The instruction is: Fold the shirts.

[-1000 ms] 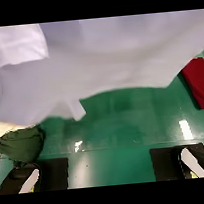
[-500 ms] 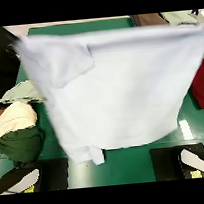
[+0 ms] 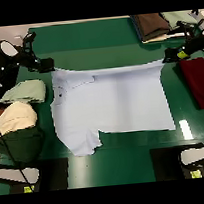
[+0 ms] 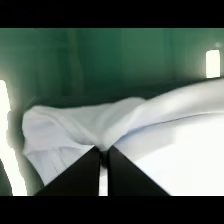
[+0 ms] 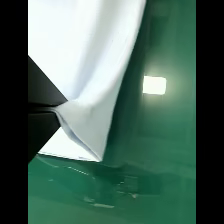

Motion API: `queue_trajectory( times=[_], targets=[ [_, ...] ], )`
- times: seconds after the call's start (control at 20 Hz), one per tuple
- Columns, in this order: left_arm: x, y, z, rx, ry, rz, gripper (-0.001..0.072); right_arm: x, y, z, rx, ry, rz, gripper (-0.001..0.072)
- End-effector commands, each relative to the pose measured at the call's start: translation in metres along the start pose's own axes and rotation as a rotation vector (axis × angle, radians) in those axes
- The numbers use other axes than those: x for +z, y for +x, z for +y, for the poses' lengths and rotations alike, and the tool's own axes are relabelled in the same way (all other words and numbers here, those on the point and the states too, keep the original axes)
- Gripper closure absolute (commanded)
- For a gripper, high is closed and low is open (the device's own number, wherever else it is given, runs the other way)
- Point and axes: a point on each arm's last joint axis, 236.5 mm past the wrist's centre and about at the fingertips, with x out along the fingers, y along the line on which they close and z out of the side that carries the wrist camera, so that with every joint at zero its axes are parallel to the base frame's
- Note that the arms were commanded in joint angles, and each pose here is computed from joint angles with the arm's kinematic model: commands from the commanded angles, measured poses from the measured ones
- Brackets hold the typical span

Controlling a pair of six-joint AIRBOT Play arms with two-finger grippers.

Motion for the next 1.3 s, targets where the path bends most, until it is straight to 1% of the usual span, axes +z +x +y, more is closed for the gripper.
queue_trajectory(
  times=[0.0, 0.1, 0.3, 0.45, 0.5, 0.55, 0.6, 0.75, 0.8, 0.9, 0.95, 1.1, 1.25],
  targets=[
    [-0.007, 0.003, 0.013, -0.004, -0.012, 0.066, 0.0679, 0.008, 0.004, -0.004, -0.016, -0.019, 0.025, 0.0692],
    [-0.043, 0.006, 0.014, -0.015, -0.025, 0.2, 0.0679, -0.007, 0.001, -0.015, -0.069, -0.027, 0.059, 0.0692],
    [-0.106, 0.032, 0.015, -0.027, -0.066, 0.369, 0.0679, -0.056, 0.022, -0.019, -0.067, 0.01, 0.142, 0.0691],
    [-0.138, 0.046, 0.019, -0.026, -0.093, 0.435, 0.0669, -0.078, 0.038, -0.022, -0.071, 0.037, 0.14, 0.0687],
    [-0.141, 0.049, 0.02, -0.024, -0.097, 0.437, 0.035, -0.079, 0.039, -0.019, -0.059, 0.048, 0.122, 0.0558],
    [-0.141, 0.048, 0.02, -0.018, -0.121, 0.439, 0.0134, -0.077, 0.039, -0.015, -0.044, 0.057, 0.103, 0.0353],
    [-0.14, 0.043, 0.019, -0.016, -0.13, 0.434, 0.0176, -0.073, 0.033, -0.008, -0.026, 0.061, 0.083, 0.033],
    [-0.13, 0.006, 0.004, -0.013, -0.093, 0.364, 0.0179, -0.069, 0.0, 0.007, -0.017, 0.035, 0.028, 0.0331],
    [-0.139, -0.007, 0.007, 0.028, -0.087, 0.348, 0.0178, -0.074, -0.012, 0.013, -0.014, 0.028, 0.013, 0.0331],
    [-0.185, -0.031, 0.013, 0.114, -0.086, 0.374, 0.0178, -0.091, -0.03, 0.025, -0.005, 0.021, -0.015, 0.0331],
    [-0.213, -0.037, 0.009, 0.12, -0.096, 0.398, 0.0177, -0.1, -0.035, 0.028, -0.006, 0.02, -0.022, 0.0331],
    [-0.299, -0.05, -0.011, 0.062, -0.159, 0.473, 0.0177, -0.126, -0.042, 0.034, -0.007, 0.019, -0.024, 0.0331],
    [-0.351, -0.054, -0.024, 0.012, -0.264, 0.509, 0.0176, -0.138, -0.046, 0.037, -0.006, 0.017, -0.029, 0.0331]
  ],
)
